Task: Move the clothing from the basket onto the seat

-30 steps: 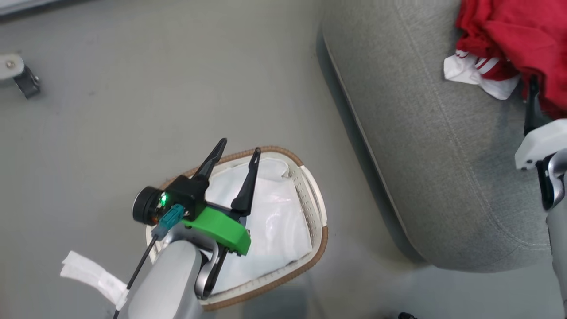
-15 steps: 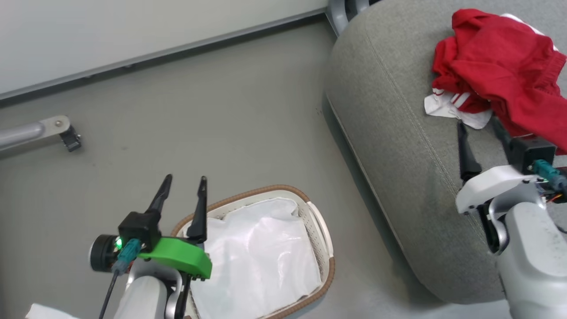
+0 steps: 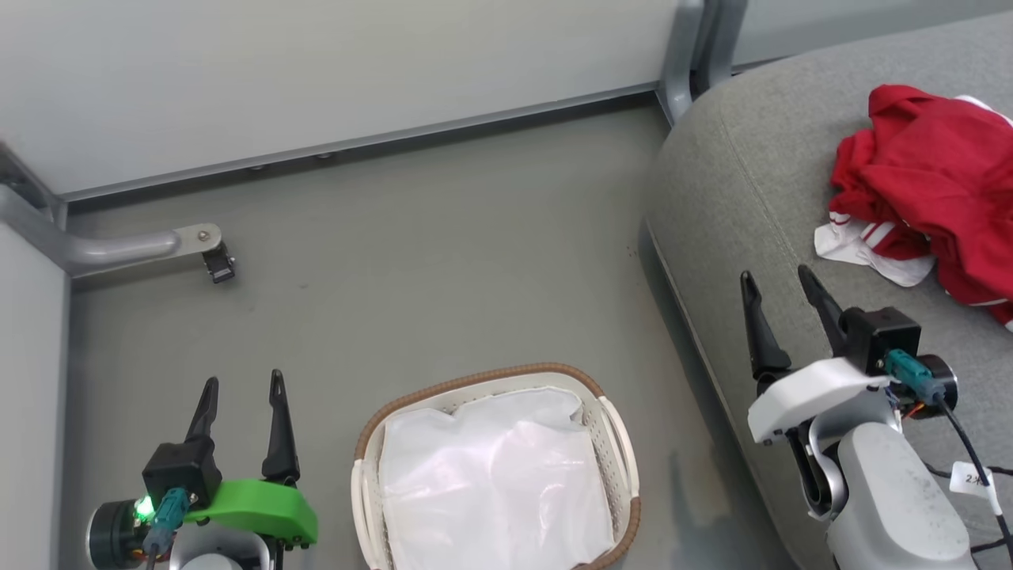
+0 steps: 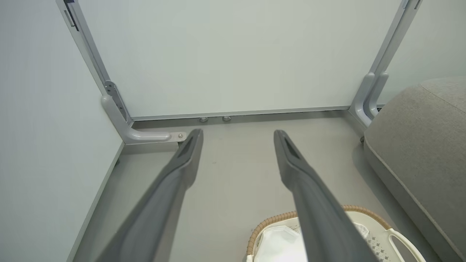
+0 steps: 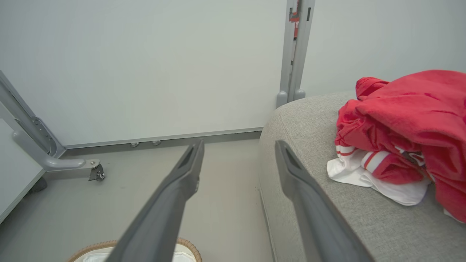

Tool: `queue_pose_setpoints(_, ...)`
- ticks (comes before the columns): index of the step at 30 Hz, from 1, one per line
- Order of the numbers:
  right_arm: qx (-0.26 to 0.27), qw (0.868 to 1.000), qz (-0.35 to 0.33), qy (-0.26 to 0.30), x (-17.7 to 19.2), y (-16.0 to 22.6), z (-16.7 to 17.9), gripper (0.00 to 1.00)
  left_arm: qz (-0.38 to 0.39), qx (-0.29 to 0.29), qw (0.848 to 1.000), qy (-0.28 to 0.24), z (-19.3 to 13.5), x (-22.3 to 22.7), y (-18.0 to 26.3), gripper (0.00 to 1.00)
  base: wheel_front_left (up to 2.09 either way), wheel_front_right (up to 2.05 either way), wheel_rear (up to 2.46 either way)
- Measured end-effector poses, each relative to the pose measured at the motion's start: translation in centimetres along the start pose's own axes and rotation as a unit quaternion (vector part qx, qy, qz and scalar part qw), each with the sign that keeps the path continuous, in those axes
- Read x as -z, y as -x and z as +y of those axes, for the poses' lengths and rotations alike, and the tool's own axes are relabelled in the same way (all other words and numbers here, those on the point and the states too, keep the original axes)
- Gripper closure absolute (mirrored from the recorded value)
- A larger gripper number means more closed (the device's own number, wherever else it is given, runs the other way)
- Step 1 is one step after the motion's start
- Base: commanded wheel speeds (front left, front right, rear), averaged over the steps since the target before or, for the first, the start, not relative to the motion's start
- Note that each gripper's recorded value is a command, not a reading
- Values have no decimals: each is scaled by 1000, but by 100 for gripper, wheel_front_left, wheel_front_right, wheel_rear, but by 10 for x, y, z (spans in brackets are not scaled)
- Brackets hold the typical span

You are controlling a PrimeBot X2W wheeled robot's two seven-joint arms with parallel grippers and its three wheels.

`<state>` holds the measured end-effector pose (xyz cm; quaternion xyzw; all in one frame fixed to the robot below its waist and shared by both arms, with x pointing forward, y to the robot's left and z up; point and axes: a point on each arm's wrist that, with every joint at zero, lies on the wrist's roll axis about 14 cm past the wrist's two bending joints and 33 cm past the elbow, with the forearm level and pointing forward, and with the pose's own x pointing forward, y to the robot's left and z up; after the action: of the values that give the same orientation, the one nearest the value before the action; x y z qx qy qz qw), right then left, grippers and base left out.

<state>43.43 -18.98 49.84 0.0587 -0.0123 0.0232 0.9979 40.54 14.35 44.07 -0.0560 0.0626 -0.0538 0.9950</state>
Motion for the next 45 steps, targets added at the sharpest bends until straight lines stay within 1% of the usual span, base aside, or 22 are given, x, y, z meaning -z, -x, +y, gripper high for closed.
queue_pose_setpoints(4, -7, 1000, -1, -4, 0, 6, 8, 0, -2, -16, 1000, -2, 9, -2, 11, 0, 0, 0, 0)
queue_pose_setpoints(8, -11, 1000, -1, -5, 1, 12, 13, 0, -9, -28, 1000, 7, 16, -6, 19, 0, 0, 0, 0)
queue_pose_setpoints(19, -13, 1000, 16, -17, 12, 36, 18, 0, -7, -30, 999, 32, 17, -2, 39, 0, 0, 0, 0)
queue_pose_setpoints(20, -14, 1000, 17, -18, 13, 37, 19, 100, -8, -31, 999, 37, 17, -2, 40, 100, 0, 0, 0)
queue_pose_setpoints(26, -3, 998, 56, -35, 38, 49, 17, 100, 20, -40, 998, 54, 19, 14, 45, 100, 0, 0, 0)
queue_pose_setpoints(35, 24, 992, 54, -116, 33, 48, 9, 100, 26, -63, 989, 132, 27, 14, 46, 100, 0, 0, 0)
queue_pose_setpoints(45, 44, 978, 49, -200, 29, 48, 3, 100, 20, -74, 973, 216, 31, 9, 45, 100, 0, 0, 0)
